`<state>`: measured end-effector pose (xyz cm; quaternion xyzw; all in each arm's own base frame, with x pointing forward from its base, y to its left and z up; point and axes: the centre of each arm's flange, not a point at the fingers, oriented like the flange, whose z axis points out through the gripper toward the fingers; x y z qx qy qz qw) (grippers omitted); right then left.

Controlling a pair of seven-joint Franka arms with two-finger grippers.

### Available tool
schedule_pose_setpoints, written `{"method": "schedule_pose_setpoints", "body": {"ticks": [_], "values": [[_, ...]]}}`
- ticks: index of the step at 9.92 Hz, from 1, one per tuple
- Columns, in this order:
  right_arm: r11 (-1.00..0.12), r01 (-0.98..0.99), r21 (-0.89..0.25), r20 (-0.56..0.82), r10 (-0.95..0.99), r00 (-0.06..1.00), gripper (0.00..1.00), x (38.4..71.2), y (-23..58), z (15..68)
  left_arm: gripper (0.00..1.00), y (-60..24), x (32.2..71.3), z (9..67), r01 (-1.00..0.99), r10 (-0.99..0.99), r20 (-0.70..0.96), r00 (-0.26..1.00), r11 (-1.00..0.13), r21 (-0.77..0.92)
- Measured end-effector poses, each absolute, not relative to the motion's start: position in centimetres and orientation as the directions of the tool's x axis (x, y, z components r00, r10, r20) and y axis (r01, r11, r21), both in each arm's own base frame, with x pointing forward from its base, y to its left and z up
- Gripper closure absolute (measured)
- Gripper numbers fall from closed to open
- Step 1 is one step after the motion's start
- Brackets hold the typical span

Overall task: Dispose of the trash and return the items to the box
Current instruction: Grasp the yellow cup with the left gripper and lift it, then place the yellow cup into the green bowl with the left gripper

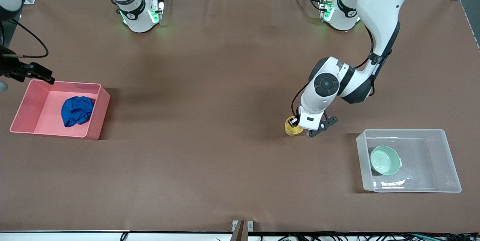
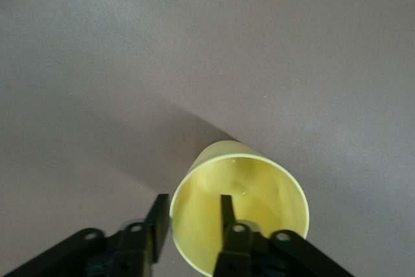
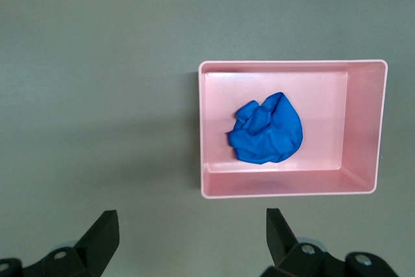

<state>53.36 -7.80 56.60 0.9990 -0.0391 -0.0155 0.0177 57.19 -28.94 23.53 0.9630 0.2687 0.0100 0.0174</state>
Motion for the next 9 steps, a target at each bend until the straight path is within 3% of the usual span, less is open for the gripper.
{"method": "schedule_pose_setpoints", "body": {"ticks": [1, 2, 6, 9], "values": [[-0.997, -0.064, 0.037, -0.026, -0.065, 0.998, 0.00, 53.3, -6.7, 58.1, 0.87, -28.8, 57.4, 23.6, 0.519, 0.521, 0.014, 0.854, -0.853, 0.047], [-0.998, -0.049, 0.037, -0.019, -0.050, 0.999, 0.00, 53.0, -5.8, 59.4, 0.97, -28.7, 58.2, 24.4, 0.524, 0.526, 0.026, 0.850, -0.849, 0.062], [-0.999, -0.018, 0.037, 0.004, -0.018, 1.000, 0.00, 51.6, -3.8, 63.4, 0.97, -25.1, 64.1, 35.9, 0.563, 0.565, 0.086, 0.821, -0.825, 0.050], [-0.999, -0.019, 0.038, 0.051, -0.017, 0.999, 0.00, 51.7, -2.6, 65.9, 0.97, -14.1, 68.2, 40.6, 0.444, 0.442, 0.117, 0.889, -0.896, 0.009]]}}
